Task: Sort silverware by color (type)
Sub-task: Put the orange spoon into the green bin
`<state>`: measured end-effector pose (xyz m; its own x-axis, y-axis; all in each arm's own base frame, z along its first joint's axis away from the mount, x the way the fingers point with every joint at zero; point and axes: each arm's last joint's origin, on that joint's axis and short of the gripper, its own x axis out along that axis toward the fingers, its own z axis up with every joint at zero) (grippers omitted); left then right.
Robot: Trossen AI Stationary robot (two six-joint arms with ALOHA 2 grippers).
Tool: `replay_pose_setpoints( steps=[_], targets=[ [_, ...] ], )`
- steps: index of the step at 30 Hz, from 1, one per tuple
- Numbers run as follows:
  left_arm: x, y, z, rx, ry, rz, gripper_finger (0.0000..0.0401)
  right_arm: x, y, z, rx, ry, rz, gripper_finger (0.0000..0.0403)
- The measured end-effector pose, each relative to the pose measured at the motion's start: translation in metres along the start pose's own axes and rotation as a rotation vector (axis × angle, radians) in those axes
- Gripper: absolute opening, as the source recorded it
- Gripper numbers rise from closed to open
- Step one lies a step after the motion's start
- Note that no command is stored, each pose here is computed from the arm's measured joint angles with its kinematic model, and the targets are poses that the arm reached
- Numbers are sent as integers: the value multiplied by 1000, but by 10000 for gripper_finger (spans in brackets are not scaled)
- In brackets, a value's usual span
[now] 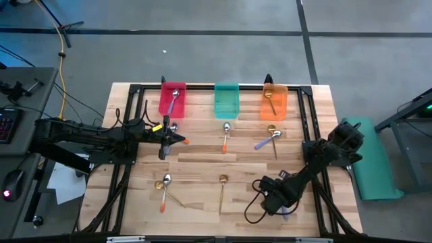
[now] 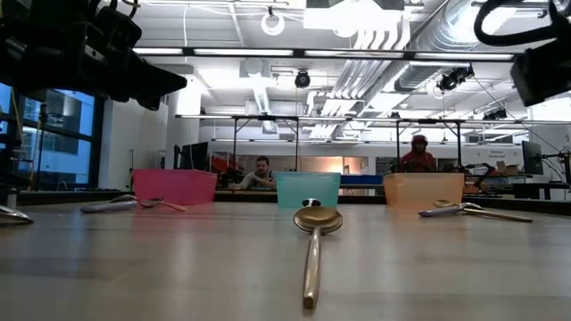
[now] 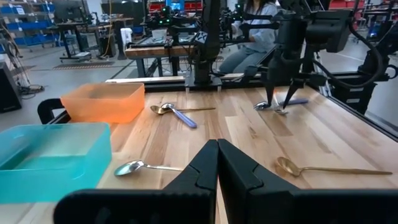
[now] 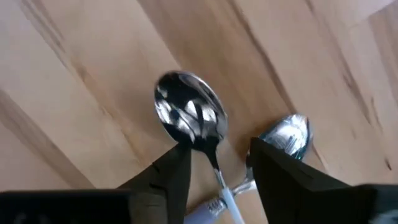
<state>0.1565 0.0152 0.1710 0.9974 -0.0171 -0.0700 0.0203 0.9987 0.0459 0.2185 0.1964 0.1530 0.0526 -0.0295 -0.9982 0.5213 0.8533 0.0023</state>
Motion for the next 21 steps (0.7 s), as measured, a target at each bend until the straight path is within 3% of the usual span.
replay_pose_setpoints(
  steps=[6, 12, 21],
  targets=[
    [0, 0, -1, -2, 14, -1, 1, 3, 3, -8, -85, 7, -11, 149],
    [0, 0, -2, -3, 19, 2, 1, 13, 5, -9, -199, 22, -40, 116],
    [0, 0, -2, -3, 20, 2, 1, 14, 6, -8, -238, 28, -31, 59]
  ],
)
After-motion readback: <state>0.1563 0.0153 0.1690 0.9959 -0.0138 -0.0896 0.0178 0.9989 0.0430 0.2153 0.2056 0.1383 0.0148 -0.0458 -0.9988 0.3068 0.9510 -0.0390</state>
